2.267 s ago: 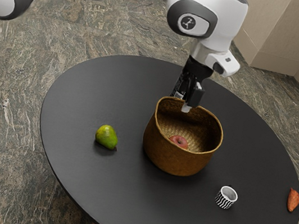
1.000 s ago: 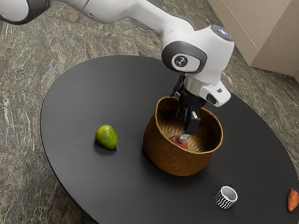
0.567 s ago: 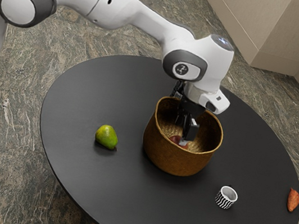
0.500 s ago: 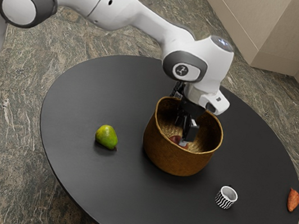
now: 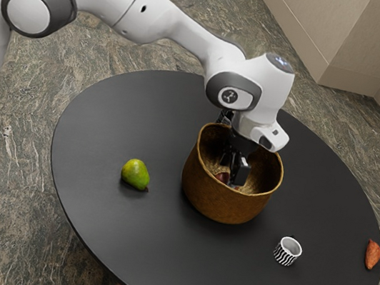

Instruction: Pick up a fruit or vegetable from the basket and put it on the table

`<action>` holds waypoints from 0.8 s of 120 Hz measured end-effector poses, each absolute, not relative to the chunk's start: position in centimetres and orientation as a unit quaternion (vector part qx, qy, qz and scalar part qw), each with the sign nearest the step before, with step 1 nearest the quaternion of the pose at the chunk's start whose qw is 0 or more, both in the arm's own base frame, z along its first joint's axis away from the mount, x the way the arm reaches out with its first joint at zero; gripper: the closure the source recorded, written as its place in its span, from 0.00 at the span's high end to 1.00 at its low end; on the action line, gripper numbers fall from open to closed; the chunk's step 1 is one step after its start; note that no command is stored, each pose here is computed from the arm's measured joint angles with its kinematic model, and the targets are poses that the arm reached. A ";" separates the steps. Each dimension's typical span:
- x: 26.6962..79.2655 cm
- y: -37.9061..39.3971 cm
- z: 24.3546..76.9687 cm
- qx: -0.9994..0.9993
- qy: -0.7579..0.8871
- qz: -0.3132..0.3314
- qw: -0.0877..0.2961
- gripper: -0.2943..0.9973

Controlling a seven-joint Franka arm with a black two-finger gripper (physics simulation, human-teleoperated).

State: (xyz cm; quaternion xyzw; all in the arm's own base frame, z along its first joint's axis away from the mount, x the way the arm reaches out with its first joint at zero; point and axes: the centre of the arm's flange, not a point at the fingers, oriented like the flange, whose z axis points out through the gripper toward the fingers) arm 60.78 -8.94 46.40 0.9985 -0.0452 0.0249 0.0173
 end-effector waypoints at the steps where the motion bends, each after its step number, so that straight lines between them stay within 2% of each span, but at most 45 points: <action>1: 60.8 -8.9 46.4 0.999 -0.045 0.025 0.017 0.77; 82: 61.8 -8.8 43.4 0.999 -0.043 0.014 0.023 0.77; 86: 61.8 -8.8 43.4 0.999 -0.043 0.014 0.023 0.75; 96: 61.8 -8.9 43.3 0.999 -0.042 0.015 0.026 0.63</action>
